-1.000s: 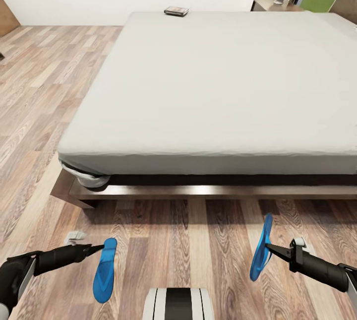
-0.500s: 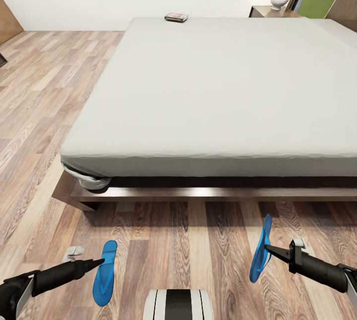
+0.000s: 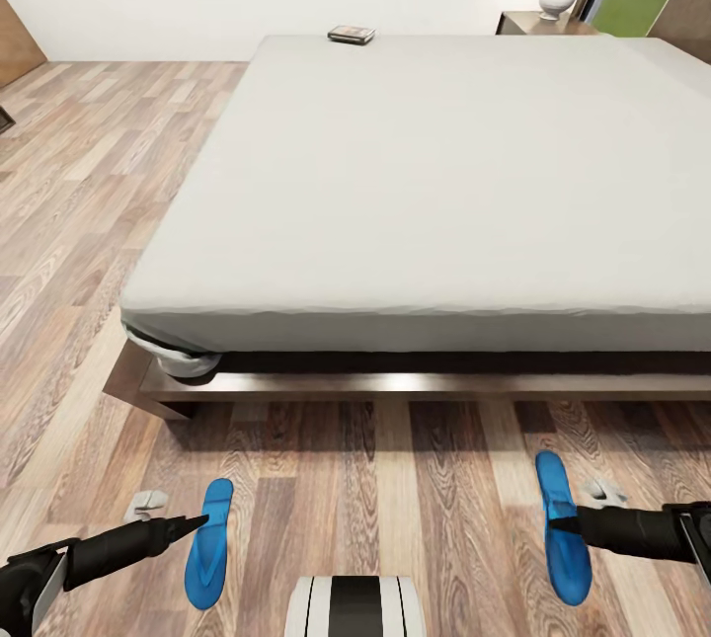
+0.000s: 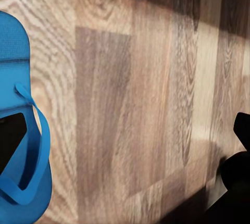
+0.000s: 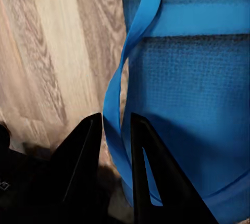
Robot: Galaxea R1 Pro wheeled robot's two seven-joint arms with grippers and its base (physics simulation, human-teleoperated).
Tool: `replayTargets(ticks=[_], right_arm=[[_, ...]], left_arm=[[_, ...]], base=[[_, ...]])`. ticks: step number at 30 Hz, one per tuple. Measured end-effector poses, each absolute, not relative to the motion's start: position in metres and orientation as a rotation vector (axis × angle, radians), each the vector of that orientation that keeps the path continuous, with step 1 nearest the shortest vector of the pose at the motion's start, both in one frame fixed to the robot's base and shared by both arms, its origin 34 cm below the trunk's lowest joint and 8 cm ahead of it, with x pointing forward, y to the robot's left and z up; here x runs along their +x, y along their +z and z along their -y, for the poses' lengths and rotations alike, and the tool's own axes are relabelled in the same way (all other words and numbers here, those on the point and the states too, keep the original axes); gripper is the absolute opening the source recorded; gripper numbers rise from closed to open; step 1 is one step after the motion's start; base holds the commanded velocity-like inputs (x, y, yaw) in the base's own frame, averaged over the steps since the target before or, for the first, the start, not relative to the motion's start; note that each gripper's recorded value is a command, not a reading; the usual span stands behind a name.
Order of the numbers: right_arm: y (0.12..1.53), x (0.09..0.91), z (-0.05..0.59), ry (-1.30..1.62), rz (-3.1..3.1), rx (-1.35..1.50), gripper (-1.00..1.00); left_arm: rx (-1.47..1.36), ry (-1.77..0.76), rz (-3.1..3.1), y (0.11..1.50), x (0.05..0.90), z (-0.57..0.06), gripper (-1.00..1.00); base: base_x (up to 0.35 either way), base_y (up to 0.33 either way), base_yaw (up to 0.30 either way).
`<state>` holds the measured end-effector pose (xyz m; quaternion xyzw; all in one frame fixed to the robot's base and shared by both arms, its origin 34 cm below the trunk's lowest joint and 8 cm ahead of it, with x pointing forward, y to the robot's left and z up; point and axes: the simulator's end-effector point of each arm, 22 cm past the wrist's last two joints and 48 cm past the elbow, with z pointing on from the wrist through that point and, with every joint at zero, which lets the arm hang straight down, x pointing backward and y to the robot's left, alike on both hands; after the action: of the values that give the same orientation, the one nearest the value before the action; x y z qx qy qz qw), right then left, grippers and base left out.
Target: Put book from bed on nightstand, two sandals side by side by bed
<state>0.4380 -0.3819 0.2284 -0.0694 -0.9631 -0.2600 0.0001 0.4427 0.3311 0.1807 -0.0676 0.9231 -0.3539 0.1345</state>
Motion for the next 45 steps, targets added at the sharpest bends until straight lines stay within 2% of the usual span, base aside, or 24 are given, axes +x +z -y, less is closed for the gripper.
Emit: replayTargets(ticks=[6, 12, 17, 26, 45], right_arm=[[0.210, 0.427, 0.423, -0.488, 3.063, -0.189, -1.00], [0.206, 0.424, 0.429, -0.437, 3.061, -0.197, -1.00], [0.192, 0.404, 0.450, -0.285, 3.032, -0.210, -1.00], [0.180, 0.379, 0.451, -0.271, 2.973, -0.256, -1.00], [0.179, 0.385, 0.452, -0.275, 3.007, -0.220, -1.00]], left_arm=[[-0.195, -1.026, -2.676, 0.181, 0.443, -0.331, 1.00], [-0.195, -1.026, -2.676, 0.181, 0.443, -0.331, 1.00], [-0.195, -1.026, -2.676, 0.181, 0.443, -0.331, 1.00], [-0.194, -1.024, -2.677, 0.180, 0.443, -0.331, 1.00], [-0.194, -1.025, -2.677, 0.180, 0.442, -0.331, 1.00]], base=[[0.000, 0.000, 0.000], [0.000, 0.000, 0.000], [0.000, 0.000, 0.000], [0.000, 0.056, 0.000], [0.000, 0.275, 0.000]])
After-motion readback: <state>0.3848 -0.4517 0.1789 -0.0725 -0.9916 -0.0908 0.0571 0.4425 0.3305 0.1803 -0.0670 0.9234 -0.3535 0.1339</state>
